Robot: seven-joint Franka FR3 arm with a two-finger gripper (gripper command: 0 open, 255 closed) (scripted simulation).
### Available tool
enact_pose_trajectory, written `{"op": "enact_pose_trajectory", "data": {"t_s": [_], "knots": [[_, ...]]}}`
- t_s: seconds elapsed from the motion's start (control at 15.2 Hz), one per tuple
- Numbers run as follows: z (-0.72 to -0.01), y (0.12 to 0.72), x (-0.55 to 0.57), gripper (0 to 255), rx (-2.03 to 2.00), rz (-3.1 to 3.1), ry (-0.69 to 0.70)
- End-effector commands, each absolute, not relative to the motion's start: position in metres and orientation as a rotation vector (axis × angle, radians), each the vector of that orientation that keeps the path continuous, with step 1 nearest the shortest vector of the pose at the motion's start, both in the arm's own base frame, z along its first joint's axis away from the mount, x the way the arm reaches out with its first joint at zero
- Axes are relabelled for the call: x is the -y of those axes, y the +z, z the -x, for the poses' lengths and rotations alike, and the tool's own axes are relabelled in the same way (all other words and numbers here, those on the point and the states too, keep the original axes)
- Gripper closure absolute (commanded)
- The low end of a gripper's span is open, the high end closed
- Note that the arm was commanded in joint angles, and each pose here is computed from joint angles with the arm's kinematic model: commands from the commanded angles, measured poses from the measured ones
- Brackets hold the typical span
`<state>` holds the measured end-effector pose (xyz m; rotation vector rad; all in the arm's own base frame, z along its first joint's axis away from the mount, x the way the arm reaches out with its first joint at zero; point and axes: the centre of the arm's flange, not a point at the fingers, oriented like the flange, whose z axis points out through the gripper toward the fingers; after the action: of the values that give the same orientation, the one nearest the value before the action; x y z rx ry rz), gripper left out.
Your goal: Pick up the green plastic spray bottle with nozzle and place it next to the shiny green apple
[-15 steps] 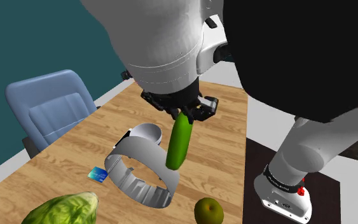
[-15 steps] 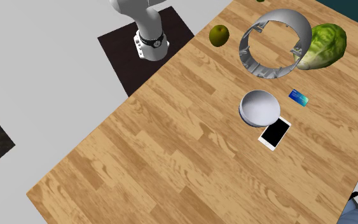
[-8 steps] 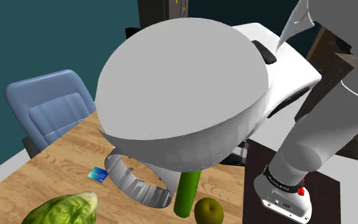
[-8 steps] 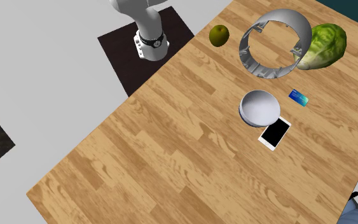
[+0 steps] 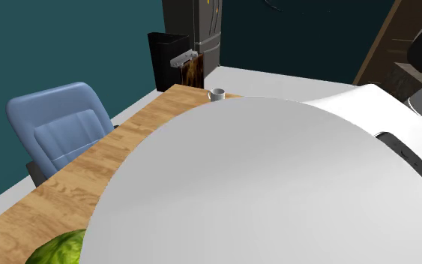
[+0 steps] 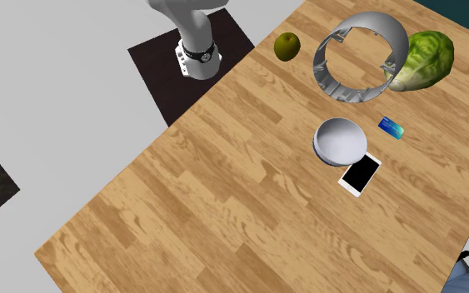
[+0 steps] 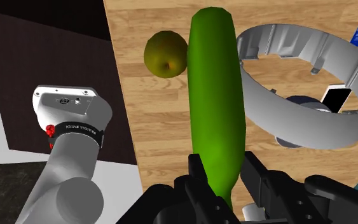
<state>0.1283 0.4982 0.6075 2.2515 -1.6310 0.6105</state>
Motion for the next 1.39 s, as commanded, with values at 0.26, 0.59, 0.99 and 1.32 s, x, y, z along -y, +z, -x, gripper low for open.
{"op": "enact_pose_trajectory", "data": {"t_s": [0.26, 0.59, 0.99, 1.32], "knots": [[-0.129, 0.576, -0.498, 255, 1.631, -2.251, 0.61], [-0.129, 0.549, -0.498, 255, 1.631, -2.251, 0.61], [-0.129, 0.518, -0.498, 255, 1.631, -2.251, 0.61], [-0.129, 0.491, -0.498, 255, 1.631, -2.251, 0.61]]}}
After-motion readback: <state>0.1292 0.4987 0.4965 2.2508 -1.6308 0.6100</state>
